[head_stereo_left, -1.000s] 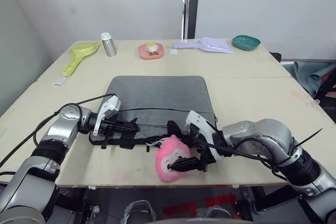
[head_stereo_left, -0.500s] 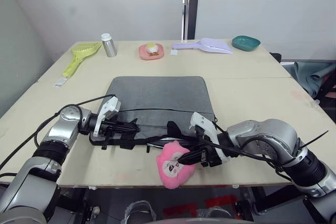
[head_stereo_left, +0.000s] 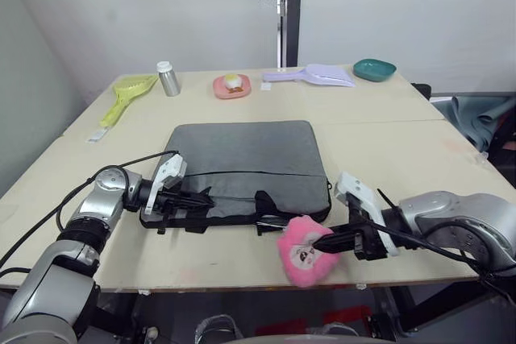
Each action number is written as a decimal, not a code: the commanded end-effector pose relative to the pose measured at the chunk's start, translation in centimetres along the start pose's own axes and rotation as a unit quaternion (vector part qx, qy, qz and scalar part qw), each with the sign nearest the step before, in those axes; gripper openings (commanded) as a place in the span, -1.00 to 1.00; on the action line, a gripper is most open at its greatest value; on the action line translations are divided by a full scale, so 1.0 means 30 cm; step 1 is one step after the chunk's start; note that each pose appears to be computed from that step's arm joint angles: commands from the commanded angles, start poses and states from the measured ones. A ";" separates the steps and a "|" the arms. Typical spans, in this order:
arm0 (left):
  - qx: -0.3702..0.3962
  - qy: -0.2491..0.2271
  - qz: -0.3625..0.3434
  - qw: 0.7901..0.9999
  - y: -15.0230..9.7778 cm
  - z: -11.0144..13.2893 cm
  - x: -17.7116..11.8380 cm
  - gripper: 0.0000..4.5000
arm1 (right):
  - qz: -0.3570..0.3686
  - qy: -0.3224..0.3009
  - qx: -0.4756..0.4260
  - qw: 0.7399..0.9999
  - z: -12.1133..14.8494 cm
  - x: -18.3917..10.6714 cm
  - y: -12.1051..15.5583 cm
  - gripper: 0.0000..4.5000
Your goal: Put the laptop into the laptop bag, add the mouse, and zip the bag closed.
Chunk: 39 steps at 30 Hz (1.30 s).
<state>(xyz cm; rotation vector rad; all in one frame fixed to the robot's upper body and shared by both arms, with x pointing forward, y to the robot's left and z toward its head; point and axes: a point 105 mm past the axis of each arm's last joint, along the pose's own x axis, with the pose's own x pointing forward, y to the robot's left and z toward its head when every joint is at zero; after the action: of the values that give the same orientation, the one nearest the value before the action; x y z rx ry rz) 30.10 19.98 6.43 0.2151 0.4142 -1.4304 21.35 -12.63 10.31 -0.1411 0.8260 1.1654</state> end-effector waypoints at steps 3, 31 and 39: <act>-0.106 0.111 -0.062 0.986 -0.113 -0.235 0.032 -1.00 | -0.093 0.023 -0.028 0.995 -0.030 -0.108 -0.106 -0.98; -0.066 0.165 -0.124 0.976 -0.259 -0.363 0.013 -1.00 | -0.291 0.079 -0.259 0.917 0.194 -0.233 -0.468 -0.98; -0.072 0.158 -0.125 0.977 -0.277 -0.378 0.016 -1.00 | -0.351 0.050 -0.270 0.895 0.267 -0.212 -0.518 -0.98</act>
<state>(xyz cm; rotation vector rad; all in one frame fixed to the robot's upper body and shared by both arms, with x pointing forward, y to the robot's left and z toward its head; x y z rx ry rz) 27.56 21.12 5.15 0.4191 0.3427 -1.4945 36.36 -19.03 12.91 -0.8562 0.5140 0.7724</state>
